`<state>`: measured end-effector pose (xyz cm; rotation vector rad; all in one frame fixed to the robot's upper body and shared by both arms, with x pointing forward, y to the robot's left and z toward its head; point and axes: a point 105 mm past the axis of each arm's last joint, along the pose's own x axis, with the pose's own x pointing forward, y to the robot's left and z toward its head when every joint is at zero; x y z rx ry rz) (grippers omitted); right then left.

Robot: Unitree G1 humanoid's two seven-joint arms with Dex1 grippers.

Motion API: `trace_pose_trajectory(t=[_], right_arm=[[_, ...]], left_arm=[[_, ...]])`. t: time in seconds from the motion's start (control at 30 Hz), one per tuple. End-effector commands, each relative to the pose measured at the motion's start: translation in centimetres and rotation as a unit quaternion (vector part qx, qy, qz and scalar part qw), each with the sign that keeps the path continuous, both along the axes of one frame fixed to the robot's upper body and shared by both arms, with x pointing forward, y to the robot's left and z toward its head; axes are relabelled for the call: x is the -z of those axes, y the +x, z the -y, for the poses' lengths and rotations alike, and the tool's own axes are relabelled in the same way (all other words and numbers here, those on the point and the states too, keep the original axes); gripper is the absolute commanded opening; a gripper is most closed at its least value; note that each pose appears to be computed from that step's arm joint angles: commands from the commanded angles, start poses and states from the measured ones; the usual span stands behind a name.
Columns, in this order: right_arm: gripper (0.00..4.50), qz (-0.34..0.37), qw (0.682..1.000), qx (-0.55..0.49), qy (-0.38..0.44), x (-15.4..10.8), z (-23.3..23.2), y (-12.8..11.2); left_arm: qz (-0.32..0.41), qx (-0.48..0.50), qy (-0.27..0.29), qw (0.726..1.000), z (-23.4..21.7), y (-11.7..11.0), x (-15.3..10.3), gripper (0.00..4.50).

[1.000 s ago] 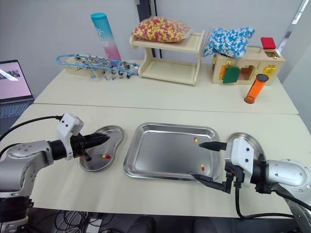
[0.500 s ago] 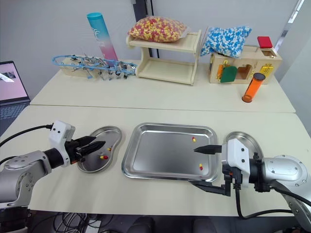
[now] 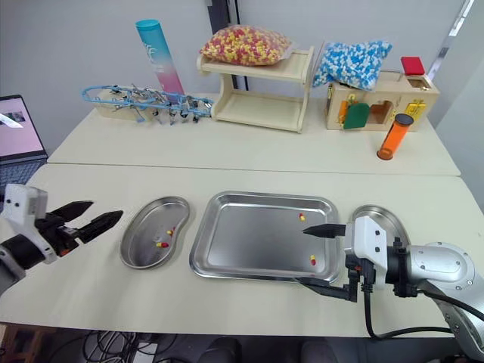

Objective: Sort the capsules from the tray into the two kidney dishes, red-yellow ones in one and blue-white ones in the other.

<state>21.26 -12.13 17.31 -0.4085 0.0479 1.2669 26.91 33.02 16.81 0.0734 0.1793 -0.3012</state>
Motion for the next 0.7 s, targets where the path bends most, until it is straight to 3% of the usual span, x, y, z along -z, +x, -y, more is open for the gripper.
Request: trace_pose_trajectory(t=[0.03,0.27,0.7], right_arm=[[4.5,0.024,1.0,0.011,0.004,-0.5,0.3,0.1],[4.5,0.05,0.993,0.101,-0.037,-0.4,5.0,0.3],[4.5,0.02,0.968,0.23,-0.101,2.6,13.4,-2.3]], left_arm=[[0.035,-0.032,0.027,0.999,-1.4,-0.7,-1.2,4.41],[0.036,-0.095,0.038,0.994,-3.9,-2.3,1.1,4.41],[-0.007,-0.164,0.05,0.985,-7.5,-6.2,5.3,4.46]])
